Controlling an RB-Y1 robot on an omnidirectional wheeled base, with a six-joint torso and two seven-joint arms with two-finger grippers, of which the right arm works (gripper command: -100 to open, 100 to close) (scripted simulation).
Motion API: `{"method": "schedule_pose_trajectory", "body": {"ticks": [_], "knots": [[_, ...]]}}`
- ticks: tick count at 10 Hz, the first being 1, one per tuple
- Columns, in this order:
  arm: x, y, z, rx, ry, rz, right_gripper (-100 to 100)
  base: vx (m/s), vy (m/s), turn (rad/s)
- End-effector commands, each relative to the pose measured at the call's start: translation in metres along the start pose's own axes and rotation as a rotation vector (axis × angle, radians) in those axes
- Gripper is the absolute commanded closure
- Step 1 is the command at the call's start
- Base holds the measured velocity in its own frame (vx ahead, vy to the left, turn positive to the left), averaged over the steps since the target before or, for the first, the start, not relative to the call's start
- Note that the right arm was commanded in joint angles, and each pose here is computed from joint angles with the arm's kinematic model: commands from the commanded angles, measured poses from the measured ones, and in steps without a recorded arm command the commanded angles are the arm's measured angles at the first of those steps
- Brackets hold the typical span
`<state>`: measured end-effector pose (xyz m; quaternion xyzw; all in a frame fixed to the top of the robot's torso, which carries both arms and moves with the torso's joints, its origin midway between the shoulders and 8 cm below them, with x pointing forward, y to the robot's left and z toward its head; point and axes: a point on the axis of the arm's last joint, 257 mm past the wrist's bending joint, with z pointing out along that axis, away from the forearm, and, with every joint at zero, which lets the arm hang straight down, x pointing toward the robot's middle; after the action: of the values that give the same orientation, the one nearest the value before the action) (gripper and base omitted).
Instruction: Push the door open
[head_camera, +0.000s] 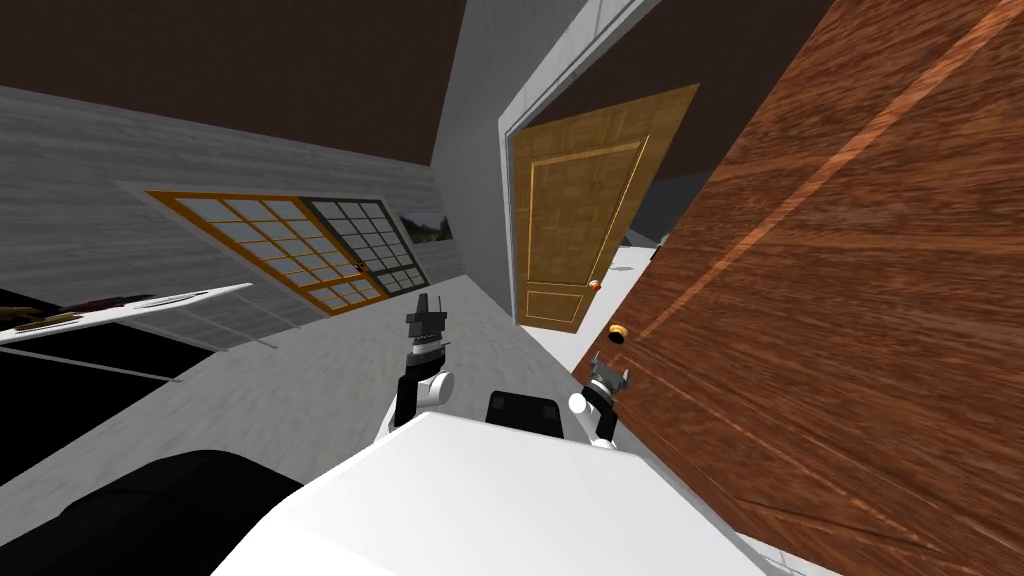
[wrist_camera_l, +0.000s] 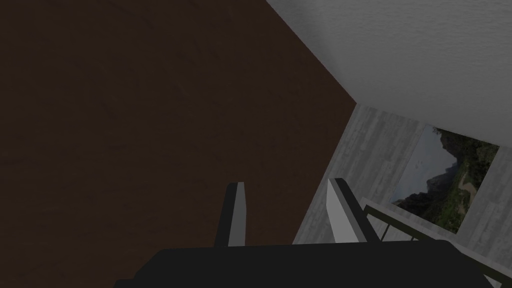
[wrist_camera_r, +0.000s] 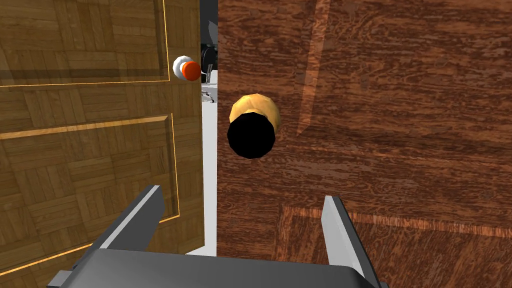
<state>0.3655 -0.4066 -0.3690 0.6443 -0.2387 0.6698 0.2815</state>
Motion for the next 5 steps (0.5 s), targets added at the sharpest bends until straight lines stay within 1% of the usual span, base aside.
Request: {"method": "schedule_pose_trajectory", "body": {"ticks": [1, 3, 4, 5], "knots": [[-0.010, 0.002, -0.0031, -0.016, -0.025, 0.019, -100, 0.100, -0.092, 0.074], [-0.022, 0.005, -0.0098, -0.036, -0.056, 0.042, -100, 0.093, -0.082, 0.100], [-0.018, 0.003, -0.0095, -0.029, -0.047, 0.034, -100, 0.035, -0.042, 0.017], [-0.016, 0.014, -0.0004, -0.030, -0.033, 0.018, -100, 0.097, -0.071, 0.009]]}}
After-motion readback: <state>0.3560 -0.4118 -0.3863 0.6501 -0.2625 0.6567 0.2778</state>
